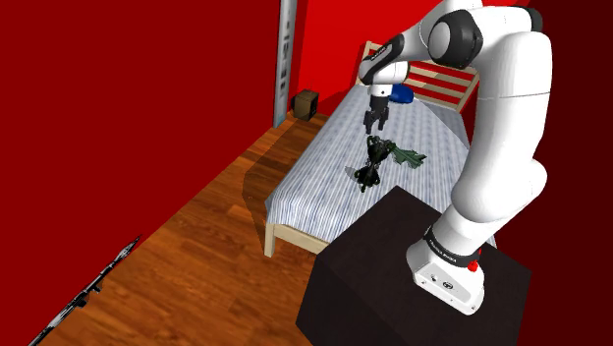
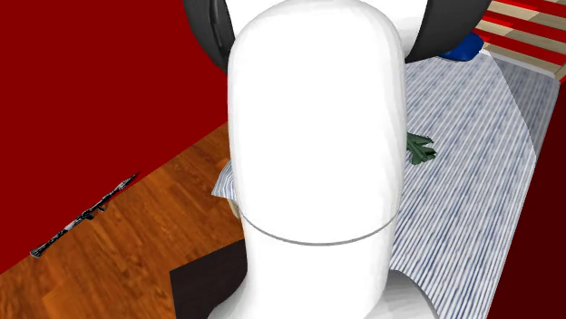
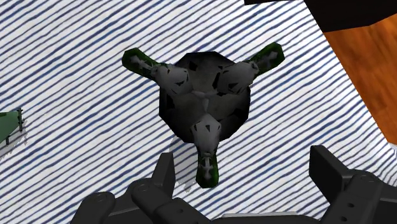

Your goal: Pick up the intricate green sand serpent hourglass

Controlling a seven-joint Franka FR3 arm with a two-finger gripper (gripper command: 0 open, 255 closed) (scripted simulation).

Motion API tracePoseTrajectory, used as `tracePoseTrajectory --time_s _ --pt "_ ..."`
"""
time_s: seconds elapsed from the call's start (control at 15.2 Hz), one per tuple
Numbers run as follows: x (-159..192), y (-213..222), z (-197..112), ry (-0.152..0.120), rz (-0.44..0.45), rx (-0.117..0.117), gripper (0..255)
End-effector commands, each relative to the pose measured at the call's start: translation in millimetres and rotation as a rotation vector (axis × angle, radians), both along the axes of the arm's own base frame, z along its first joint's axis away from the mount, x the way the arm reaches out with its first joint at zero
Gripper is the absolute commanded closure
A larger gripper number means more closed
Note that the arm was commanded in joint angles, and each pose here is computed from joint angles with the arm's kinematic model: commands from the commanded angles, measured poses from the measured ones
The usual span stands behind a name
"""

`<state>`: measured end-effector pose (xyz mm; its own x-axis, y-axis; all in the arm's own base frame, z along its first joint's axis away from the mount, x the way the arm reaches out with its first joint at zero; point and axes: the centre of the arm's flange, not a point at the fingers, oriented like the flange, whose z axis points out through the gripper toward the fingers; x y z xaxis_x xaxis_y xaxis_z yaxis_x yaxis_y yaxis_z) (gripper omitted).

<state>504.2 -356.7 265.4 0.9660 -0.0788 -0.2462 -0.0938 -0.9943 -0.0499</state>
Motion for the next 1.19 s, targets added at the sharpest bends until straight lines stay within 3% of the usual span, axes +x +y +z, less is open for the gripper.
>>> tracePoseTrajectory --time_s 0.0,0.66,0.73,1.12 --pt "13 -16 -21 0.007 0.005 0.008 0" --pt "17 -23 -69 0.011 0.006 0.011 0" --pt "17 -23 -70 0.011 0.006 0.011 255" --pt "17 -23 -70 0.011 0.006 0.011 255"
